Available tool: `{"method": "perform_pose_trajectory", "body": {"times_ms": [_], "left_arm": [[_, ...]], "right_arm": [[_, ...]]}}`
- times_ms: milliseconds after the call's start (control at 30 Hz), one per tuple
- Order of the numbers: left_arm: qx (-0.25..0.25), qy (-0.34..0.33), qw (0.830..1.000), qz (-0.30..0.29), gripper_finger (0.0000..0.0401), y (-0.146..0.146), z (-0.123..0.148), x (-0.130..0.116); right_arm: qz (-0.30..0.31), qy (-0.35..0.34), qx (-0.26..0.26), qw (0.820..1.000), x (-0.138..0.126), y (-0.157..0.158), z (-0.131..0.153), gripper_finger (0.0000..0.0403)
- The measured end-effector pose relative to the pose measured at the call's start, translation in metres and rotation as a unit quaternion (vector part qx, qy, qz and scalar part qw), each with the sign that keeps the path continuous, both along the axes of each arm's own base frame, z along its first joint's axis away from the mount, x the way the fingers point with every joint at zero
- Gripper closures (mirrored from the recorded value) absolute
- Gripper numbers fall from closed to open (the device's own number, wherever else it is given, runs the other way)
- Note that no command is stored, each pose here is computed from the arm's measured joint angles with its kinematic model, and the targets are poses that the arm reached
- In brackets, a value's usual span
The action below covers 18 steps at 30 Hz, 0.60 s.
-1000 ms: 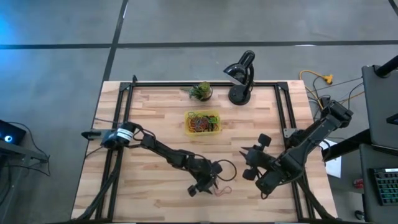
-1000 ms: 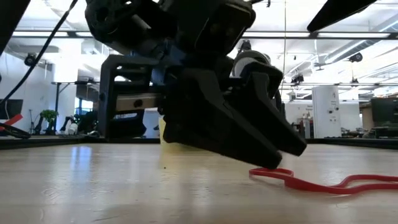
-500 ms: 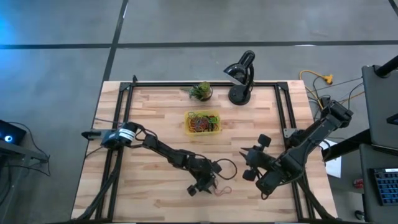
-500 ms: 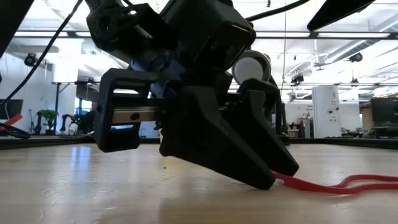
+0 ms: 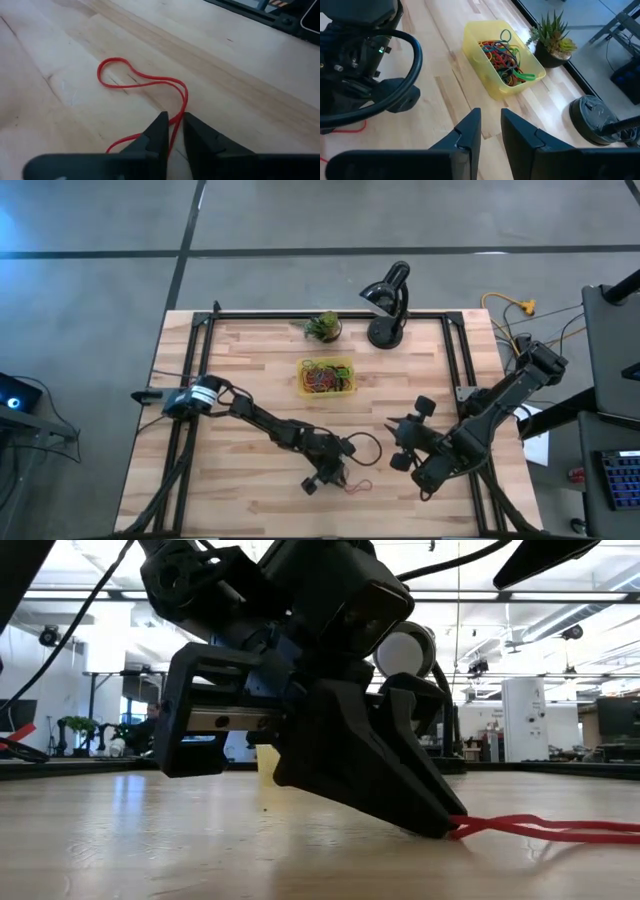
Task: Pick and place rubber bands into bin
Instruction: Put the red rubber band in the yellow bin
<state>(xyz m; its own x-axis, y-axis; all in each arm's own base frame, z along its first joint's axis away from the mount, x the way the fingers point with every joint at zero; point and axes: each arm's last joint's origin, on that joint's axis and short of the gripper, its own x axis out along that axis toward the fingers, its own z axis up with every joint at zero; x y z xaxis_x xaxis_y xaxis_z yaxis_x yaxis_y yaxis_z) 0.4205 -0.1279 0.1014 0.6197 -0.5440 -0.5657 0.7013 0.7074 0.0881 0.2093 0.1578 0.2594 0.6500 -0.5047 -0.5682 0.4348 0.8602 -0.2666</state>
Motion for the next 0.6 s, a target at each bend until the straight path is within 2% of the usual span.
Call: {"method": "perform_pose_trajectory", "body": {"times_ms": [167, 467, 600], "left_arm": [[0.012, -0.005, 1.0, -0.006, 0.0396, 0.001, -0.001, 0.0], [0.015, -0.007, 1.0, -0.005, 0.0401, 0.001, 0.003, -0.001], [0.035, -0.002, 0.999, 0.002, 0.0401, 0.002, 0.011, -0.005]], "right_arm": [[0.0, 0.0, 0.0, 1.0, 0.0, 0.0, 0.0, 0.0332], [0.001, 0.001, -0.001, 1.0, 0.0, 0.0, 0.0, 0.0331], [0.001, 0.001, -0.001, 1.0, 0.0, 0.0, 0.0, 0.0337]]}}
